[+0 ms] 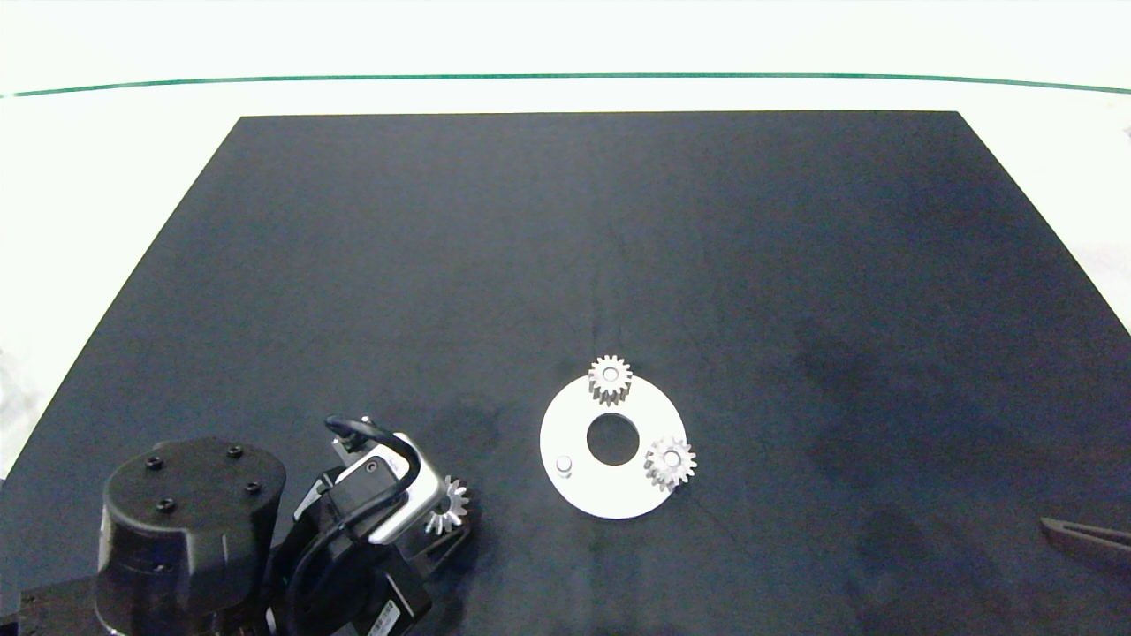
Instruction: Install three planetary gears onto the carrier pins
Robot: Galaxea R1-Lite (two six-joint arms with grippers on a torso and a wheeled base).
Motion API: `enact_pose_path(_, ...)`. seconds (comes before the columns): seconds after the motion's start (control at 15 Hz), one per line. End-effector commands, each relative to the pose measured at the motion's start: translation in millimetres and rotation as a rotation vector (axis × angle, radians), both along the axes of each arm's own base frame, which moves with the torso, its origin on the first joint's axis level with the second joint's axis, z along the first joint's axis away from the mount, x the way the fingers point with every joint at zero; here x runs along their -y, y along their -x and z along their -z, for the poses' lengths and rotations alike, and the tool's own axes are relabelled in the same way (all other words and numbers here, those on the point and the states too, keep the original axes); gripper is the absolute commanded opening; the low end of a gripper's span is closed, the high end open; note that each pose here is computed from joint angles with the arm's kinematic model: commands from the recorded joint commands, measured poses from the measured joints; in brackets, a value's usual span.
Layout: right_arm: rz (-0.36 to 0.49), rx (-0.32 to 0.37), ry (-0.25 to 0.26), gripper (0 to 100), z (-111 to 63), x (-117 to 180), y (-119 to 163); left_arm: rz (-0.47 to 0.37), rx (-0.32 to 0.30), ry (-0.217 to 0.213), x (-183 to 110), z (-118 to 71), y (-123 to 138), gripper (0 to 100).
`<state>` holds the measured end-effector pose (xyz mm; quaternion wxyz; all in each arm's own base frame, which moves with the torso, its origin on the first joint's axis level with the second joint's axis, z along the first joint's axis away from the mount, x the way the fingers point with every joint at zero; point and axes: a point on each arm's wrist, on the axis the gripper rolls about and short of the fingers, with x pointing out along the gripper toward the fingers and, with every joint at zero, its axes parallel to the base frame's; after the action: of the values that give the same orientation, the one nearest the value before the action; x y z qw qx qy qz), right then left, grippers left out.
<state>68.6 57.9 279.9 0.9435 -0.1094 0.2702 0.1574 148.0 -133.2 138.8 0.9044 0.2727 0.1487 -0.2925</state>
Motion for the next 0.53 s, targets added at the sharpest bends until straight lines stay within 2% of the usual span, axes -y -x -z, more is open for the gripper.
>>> enact_pose_path(0.07, 0.000, 0.019, -0.019, 100, -2.6, 7, 7, 0.023, -0.006, -0.021, 10, -10.2, -1, 22)
enact_pose_path(0.2, -0.001, 0.029, -0.027, 100, -3.6, 10, 10, 0.044, -0.023, -0.061, 19, -17.0, 3, 22)
enact_pose_path(0.33, -0.001, 0.038, -0.036, 100, -4.8, 12, 12, 0.032, -0.011, -0.060, 23, -22.8, 1, 22)
enact_pose_path(0.47, -0.001, 0.032, -0.031, 100, -3.8, 15, 15, 0.020, 0.001, -0.089, 30, -21.6, -1, 22)
enact_pose_path(0.53, -0.001, 0.032, -0.031, 100, -3.8, 15, 15, 0.025, 0.007, -0.090, 33, -23.0, -2, 22)
